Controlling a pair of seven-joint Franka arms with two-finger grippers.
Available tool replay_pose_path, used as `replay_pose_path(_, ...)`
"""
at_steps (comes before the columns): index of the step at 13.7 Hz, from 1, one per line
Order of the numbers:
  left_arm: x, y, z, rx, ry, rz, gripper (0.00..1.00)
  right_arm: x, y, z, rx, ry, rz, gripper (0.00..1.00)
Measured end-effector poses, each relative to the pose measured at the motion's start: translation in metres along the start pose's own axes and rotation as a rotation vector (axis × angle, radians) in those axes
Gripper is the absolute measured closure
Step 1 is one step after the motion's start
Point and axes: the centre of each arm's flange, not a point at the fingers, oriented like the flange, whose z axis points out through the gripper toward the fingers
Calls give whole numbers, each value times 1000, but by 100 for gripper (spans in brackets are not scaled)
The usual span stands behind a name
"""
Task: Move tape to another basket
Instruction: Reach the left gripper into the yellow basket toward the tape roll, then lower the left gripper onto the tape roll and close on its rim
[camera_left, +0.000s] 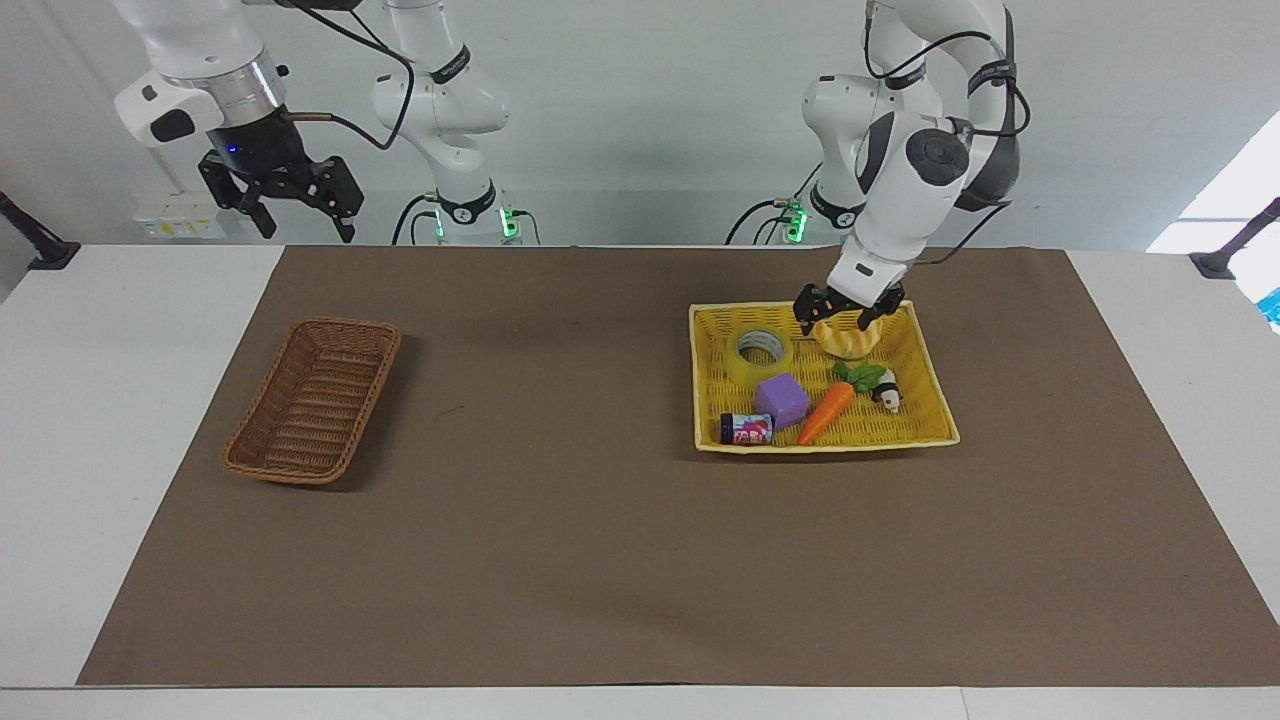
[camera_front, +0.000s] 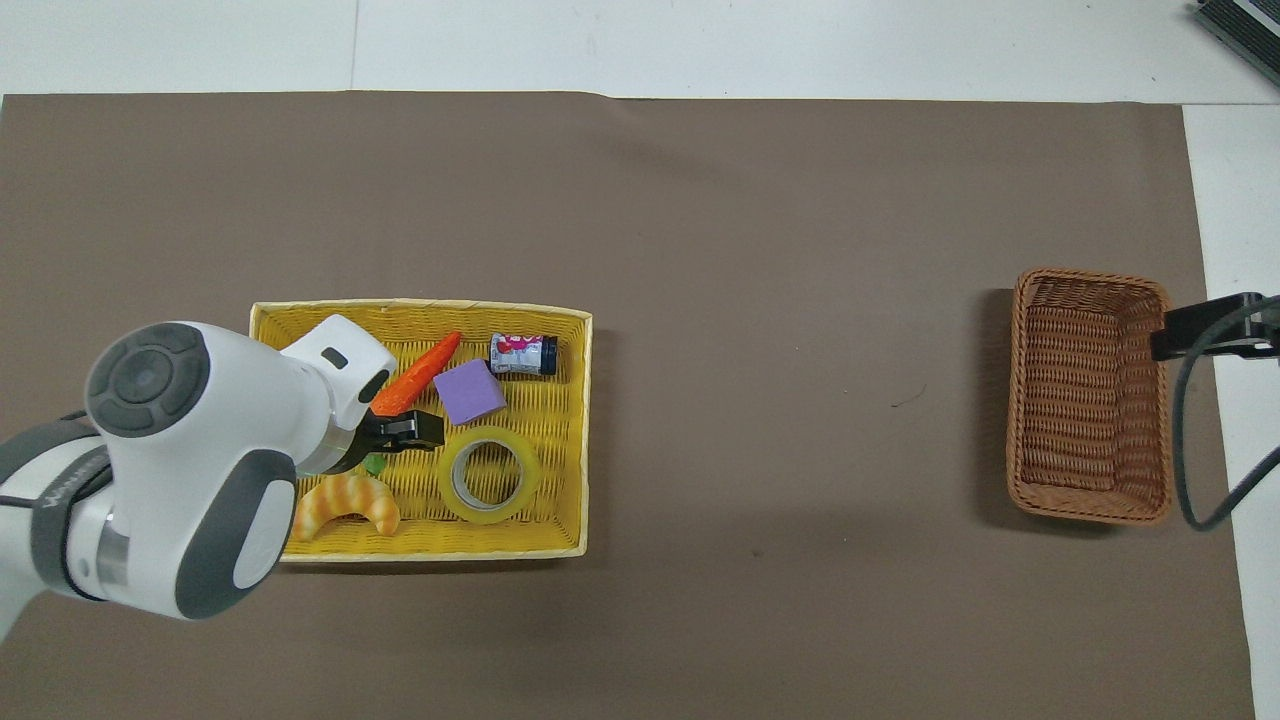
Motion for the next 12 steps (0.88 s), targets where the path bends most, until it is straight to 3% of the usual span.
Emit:
replay_pose_path(7,-22,39,86,27,-25,0,0,0,0,0,0,0,0,0)
replay_pose_path(8,-22,38,92,29,-27,-2,8,0,0,0,0,0,0,0)
replay_pose_path(12,-22,36,96,31,-29,-4,59,0,0,0,0,0,0,0)
